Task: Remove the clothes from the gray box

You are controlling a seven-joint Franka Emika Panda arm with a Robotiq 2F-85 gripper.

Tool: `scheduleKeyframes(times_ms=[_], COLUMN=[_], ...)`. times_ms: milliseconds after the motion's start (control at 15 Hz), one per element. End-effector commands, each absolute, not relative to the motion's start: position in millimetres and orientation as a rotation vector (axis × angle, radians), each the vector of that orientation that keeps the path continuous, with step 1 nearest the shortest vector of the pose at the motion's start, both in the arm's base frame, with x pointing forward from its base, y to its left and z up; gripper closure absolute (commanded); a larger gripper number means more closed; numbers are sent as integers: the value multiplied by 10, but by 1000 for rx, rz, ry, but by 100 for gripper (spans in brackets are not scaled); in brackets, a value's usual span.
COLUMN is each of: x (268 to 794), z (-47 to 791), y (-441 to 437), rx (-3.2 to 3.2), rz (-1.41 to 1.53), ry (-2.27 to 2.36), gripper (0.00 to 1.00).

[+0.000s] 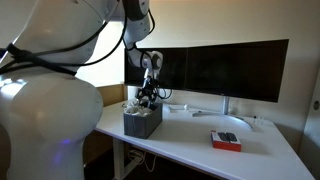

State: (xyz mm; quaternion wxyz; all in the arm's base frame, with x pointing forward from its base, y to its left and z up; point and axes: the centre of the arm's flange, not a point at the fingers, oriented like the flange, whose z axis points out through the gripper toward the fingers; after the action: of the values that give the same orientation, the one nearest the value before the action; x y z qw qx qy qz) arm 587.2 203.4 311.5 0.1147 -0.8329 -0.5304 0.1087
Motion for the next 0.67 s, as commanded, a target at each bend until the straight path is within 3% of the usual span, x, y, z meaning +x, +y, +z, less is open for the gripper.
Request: scheduleKeyframes(times_ms=[0, 333, 400, 467, 600], x=[5825, 5758, 5742, 5734, 5725], z=[2813, 2581, 2563, 2568, 2599], y=[2065, 2226, 2249, 2258, 2262], rx=[-2404, -2350, -2344, -2344, -2340], rz=[351, 415, 416, 415, 409], ry=[-1613, -1676, -1667, -1660, -1645], gripper=[0, 0, 25, 26, 40])
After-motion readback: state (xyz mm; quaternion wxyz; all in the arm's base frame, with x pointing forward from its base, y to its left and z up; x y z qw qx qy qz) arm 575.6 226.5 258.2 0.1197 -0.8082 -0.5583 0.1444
